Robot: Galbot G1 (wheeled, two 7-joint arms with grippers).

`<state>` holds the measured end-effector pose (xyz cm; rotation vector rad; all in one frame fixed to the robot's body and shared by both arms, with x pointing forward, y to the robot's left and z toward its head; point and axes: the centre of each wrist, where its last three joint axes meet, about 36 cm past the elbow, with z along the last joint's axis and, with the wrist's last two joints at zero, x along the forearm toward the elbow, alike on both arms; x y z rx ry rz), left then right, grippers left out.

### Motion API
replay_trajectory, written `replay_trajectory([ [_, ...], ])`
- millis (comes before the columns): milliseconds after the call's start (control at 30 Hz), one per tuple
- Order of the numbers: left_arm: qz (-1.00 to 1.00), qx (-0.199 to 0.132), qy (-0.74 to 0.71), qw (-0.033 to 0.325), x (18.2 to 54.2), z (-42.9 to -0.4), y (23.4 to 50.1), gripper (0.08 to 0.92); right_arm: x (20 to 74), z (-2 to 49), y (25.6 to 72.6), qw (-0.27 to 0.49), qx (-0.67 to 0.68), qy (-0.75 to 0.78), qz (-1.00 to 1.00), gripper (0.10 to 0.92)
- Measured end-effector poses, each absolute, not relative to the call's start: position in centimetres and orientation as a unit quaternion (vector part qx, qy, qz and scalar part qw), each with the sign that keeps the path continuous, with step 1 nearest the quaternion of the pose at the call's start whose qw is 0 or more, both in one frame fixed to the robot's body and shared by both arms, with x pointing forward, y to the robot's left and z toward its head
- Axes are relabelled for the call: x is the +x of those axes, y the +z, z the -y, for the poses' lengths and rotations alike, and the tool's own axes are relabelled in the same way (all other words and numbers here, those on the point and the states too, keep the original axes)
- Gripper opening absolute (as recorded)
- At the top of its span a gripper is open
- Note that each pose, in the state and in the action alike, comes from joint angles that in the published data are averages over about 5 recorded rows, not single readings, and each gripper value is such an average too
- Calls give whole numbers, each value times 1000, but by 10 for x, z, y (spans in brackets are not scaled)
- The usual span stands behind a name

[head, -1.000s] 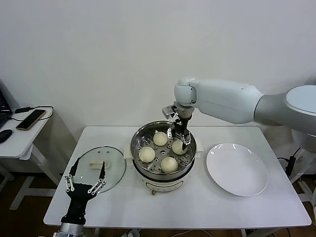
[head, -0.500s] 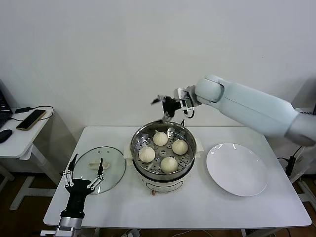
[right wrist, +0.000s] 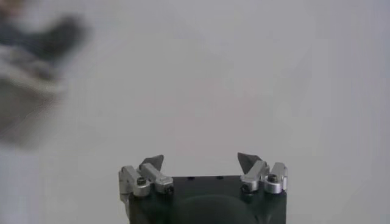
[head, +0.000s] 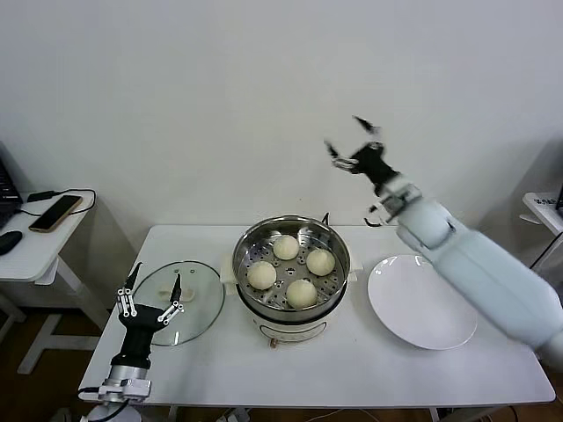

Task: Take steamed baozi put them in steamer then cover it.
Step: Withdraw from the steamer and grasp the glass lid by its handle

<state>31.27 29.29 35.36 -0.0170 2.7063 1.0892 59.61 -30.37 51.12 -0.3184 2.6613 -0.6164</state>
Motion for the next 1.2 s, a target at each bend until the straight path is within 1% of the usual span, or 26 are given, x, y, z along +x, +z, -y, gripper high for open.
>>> replay_trajectory([
  [300, -826, 21, 559, 67, 321, -335, 319, 823, 527, 359, 428, 164, 23, -153, -974, 823],
  [467, -774, 43, 629, 56, 324, -350, 298, 823, 487, 375, 388, 133, 67, -139, -979, 823],
  [600, -743, 58, 665, 60, 329, -358, 281, 823, 464, 380, 366, 114, 90, -133, -980, 823],
  [800, -708, 74, 699, 74, 342, -365, 262, 823, 440, 386, 346, 96, 114, -132, -980, 823],
  [1000, -686, 81, 718, 86, 357, -369, 249, 823, 421, 390, 335, 84, 129, -135, -979, 823],
  [1200, -673, 81, 730, 86, 374, -373, 239, 823, 409, 393, 326, 75, 138, -135, -978, 823],
])
